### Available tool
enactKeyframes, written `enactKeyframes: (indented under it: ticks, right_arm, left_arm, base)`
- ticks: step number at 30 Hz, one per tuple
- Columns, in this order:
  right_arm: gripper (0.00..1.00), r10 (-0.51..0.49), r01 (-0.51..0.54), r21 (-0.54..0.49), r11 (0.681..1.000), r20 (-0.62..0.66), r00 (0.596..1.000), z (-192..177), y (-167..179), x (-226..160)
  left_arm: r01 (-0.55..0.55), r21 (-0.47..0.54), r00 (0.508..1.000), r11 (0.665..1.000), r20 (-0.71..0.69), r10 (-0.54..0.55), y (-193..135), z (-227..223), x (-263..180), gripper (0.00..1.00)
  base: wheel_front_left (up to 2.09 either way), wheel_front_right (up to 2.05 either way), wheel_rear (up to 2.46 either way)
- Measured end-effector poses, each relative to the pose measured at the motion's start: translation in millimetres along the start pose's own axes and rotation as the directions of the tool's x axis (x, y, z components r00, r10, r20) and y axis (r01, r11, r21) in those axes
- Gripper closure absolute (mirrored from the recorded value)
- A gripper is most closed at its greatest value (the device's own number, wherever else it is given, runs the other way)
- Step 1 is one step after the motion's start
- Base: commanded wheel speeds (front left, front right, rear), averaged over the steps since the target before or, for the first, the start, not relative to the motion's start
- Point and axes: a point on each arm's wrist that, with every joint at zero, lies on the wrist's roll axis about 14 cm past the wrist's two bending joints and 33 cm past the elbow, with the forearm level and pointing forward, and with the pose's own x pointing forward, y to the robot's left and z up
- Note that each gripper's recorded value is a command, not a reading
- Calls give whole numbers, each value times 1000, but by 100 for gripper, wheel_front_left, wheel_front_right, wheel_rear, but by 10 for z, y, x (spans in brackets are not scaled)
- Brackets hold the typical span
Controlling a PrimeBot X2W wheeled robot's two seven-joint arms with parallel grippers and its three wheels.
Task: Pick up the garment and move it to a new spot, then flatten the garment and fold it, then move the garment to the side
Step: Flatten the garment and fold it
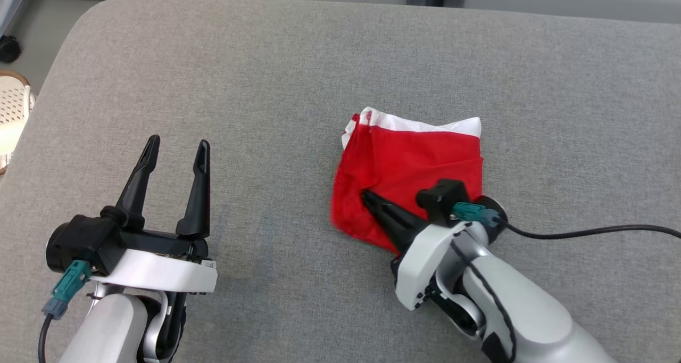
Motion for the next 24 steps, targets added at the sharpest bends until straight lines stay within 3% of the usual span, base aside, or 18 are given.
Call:
enactKeyframes:
  ticks: [6, 10, 15, 20, 21, 22, 23, 24]
  right_arm:
    - [100, 106, -110, -92, 990, -47, 993, -77, 332, 56]
    - [100, 117, -119, -101, 988, -24, 993, -32, 375, 38]
    - [100, 67, -57, -92, 994, 108, 992, 313, 224, -32]
    - [97, -81, 101, -79, 992, 232, 969, 621, -262, -299]
    - [66, -116, 139, -72, 988, 259, 959, 689, -376, -373]
    - [19, -147, 174, -71, 982, 287, 947, 759, -477, -450]
    - [0, -181, 213, -66, 975, 316, 931, 839, -582, -532]
    - [0, -215, 249, -59, 967, 340, 915, 898, -679, -620]
  left_arm:
    - [6, -1, 1000, 1000, 8, -6, -10, 25, -5, 0]
    - [13, -2, 1000, 1000, 13, -13, -27, 41, -6, 0]
    - [21, 0, 1000, 1000, 21, -21, -45, 65, -13, 0]
    - [36, 9, 999, 999, 36, -36, -90, 107, 12, 0]
    - [41, 9, 998, 999, 38, -41, -107, 114, 23, 0]
    - [46, 8, 998, 999, 40, -46, -123, 117, 31, 0]
    - [50, 11, 998, 999, 41, -50, -131, 119, 39, 0]
    - [52, 14, 998, 999, 41, -52, -136, 120, 47, 0]
  base:
    - [0, 0, 0]
    - [0, 0, 0]
    - [0, 0, 0]
    - [0, 0, 0]
    - [0, 0, 0]
    - [0, 0, 0]
    - [0, 0, 0]
    - [0, 0, 0]
